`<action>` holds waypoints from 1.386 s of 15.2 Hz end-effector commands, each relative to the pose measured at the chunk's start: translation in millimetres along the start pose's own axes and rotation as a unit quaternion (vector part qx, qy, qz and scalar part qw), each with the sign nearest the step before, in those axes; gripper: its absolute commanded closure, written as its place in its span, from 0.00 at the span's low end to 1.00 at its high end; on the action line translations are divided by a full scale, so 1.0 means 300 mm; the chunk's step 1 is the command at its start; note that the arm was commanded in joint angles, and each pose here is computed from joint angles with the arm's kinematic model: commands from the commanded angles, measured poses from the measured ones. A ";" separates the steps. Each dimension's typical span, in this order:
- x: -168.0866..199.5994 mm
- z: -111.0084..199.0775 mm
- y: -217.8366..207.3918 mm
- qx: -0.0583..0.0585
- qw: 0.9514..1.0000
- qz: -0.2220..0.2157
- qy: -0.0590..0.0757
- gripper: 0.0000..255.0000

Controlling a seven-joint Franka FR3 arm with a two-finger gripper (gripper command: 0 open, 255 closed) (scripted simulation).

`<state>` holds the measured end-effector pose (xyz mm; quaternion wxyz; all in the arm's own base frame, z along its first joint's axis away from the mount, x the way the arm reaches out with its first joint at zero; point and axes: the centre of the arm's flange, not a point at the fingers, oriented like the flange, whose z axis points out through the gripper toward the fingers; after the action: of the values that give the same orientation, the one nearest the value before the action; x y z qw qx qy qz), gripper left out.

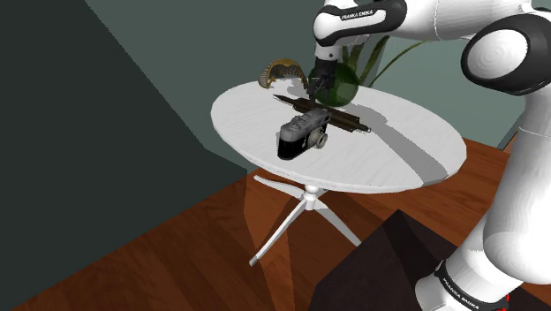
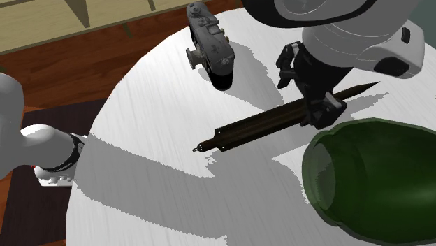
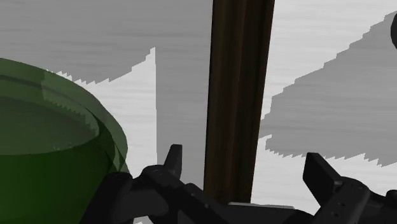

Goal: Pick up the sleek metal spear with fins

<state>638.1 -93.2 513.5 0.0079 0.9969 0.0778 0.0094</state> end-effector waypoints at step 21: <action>0.034 0.125 0.019 -0.004 1.000 -0.002 0.000 1.00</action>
<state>648.9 -98.5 473.1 0.0122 0.9967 0.0795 0.0101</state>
